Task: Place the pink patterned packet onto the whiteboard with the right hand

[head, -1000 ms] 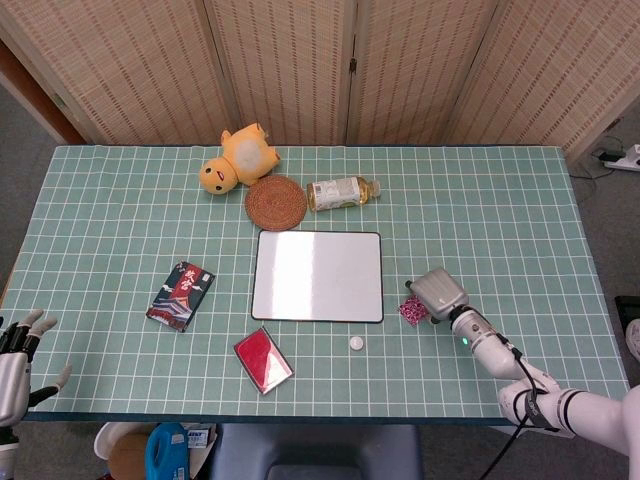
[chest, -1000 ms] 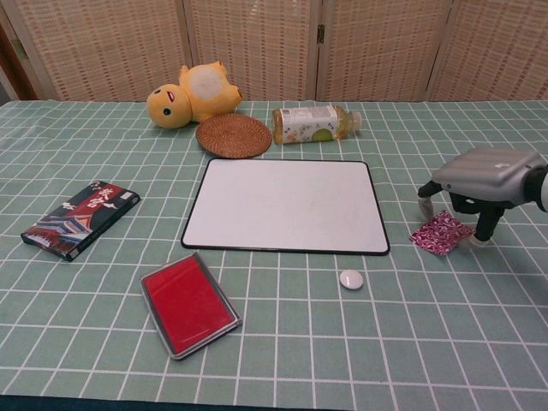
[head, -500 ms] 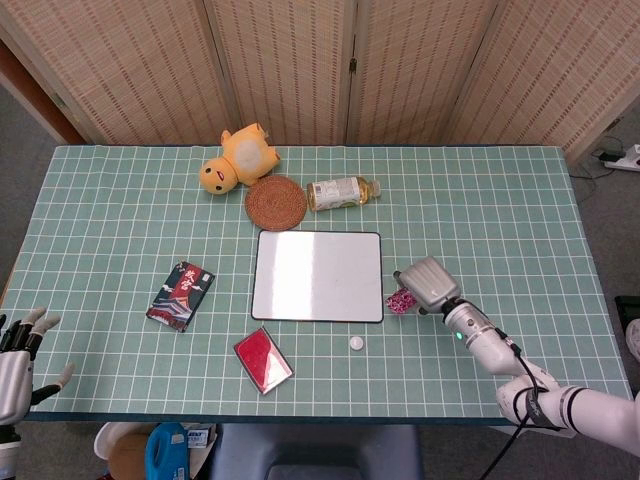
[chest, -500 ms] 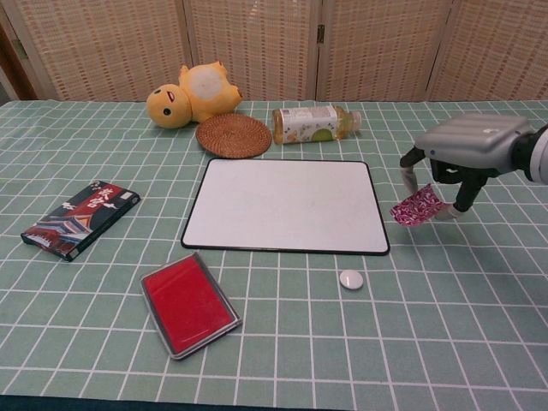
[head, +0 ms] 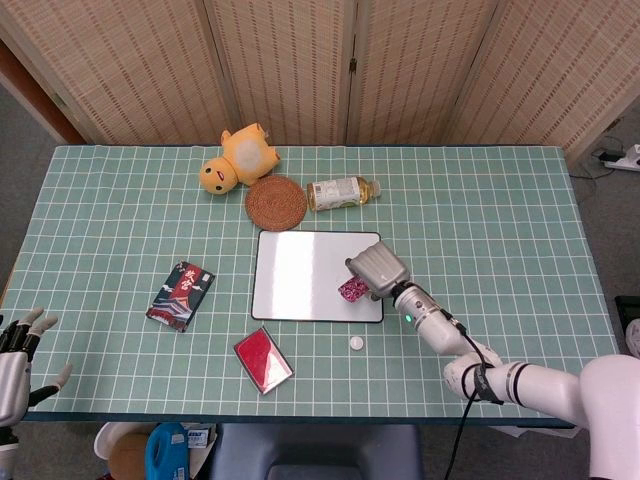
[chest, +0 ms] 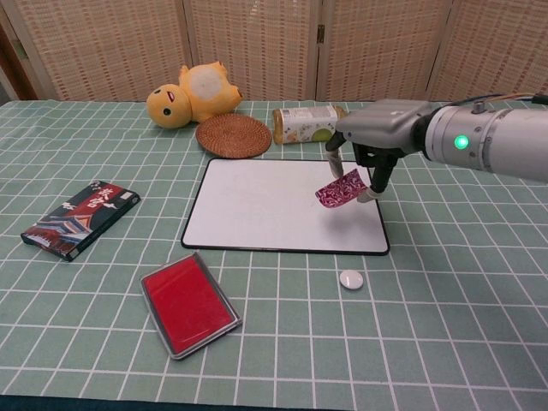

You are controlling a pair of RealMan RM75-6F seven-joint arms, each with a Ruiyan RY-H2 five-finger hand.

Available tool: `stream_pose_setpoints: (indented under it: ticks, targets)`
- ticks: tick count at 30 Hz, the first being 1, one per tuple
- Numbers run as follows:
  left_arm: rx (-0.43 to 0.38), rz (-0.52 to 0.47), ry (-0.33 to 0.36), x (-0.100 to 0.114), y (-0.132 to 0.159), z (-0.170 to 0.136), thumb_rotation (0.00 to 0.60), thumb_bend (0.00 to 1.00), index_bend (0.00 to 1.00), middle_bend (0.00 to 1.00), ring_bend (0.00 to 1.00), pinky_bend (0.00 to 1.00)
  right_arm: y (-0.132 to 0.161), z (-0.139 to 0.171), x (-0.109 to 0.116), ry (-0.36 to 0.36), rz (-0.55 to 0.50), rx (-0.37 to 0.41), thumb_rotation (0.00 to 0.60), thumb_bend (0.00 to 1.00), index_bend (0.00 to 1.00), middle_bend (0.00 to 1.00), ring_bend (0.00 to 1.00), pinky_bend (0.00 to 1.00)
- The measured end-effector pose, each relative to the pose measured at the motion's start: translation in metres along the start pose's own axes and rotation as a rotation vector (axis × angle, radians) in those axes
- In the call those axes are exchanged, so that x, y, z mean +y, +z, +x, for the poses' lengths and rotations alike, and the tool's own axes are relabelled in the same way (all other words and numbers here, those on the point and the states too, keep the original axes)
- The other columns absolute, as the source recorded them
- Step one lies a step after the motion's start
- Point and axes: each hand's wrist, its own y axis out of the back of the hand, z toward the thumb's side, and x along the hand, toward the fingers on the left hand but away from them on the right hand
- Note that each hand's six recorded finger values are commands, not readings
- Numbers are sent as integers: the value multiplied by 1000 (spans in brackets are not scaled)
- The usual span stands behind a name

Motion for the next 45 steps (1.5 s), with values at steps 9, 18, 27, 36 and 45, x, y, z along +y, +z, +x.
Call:
stream_pose_setpoints:
  ticks: [9,18,27,36,45]
  targets:
    - [7,2,2,2,-3,-1,600,220,222,159,170,17,20,-31,5,27,4,-16,600,198,352,940,1000,1000]
    - [14,5,1,2,-5,-2,600,220,222,159,170,5,28,-41,7,47,1,-32,600,170,233,930,1000,1000]
    - [15,4,-1,1,-6,-1,600,220,222,159,170,5,31,-16,12,10,-5,38,600,170,296,932,1000,1000]
    - [10,4,-4,-1,-4,0,600,220,222,159,170,5,33,30,-1,-17,23,168,600,170,380,939,1000,1000]
    - [8,3,-4,-1,-2,-1,600,220,222,159,170,5,50,60,-35,42,44,271,600,170,395,942,1000,1000]
